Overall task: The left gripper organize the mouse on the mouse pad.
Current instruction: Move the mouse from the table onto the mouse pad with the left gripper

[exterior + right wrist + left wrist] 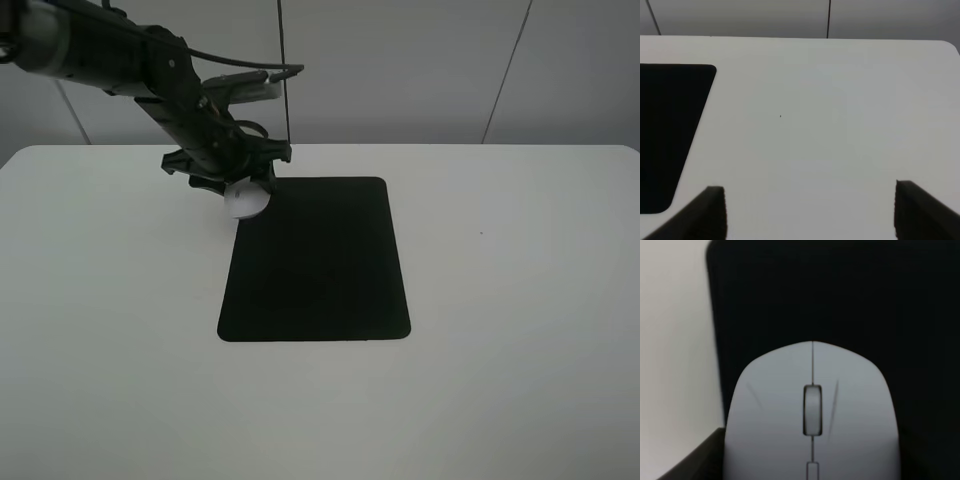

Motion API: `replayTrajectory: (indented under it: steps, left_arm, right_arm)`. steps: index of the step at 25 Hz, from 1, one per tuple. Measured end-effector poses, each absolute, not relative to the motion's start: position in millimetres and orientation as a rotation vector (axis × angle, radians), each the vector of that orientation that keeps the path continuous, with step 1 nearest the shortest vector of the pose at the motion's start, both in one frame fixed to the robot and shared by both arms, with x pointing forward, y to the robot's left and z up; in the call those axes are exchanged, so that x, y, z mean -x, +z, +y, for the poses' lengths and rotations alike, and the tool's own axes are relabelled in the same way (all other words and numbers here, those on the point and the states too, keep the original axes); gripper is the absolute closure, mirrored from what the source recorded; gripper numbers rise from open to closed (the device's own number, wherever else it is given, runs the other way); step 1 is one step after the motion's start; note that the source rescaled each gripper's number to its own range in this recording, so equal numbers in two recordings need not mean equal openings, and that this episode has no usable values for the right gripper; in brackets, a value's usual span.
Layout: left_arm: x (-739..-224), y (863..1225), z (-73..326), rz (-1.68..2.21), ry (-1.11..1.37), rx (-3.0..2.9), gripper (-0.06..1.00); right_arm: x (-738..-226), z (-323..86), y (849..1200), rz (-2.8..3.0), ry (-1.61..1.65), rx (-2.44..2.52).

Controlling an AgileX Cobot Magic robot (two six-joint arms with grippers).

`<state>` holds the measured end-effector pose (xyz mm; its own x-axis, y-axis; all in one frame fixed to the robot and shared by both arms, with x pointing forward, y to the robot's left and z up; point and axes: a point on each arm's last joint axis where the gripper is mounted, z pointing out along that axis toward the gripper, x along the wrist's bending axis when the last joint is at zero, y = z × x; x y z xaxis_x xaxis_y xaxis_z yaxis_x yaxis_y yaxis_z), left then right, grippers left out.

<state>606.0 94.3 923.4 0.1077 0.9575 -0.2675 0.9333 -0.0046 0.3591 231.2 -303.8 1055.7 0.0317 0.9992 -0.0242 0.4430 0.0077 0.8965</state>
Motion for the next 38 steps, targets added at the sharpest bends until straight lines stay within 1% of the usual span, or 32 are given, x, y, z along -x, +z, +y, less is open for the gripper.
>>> replayTrajectory:
  steps: [4,11,15,19,38]
  left_arm:
    - [-606,911,70,1.905,0.012,-1.923,0.94]
    - [-600,894,29,1.870,-0.047,-2.027,0.94]
    - [-597,885,13,1.867,-0.069,-2.052,0.94]
    - [-594,877,8,1.921,-0.089,-2.032,0.94]
    - [-600,879,6,1.858,-0.003,-2.031,0.94]
  right_arm:
    - [-231,-304,1056,1.516,0.916,-1.542]
    - [-231,-304,1056,1.516,0.916,-1.542]
    - [-231,-304,1056,1.516,0.916,-1.542]
    - [-231,-304,1056,1.516,0.916,-1.542]
    - [-231,-304,1056,1.517,0.918,-1.542]
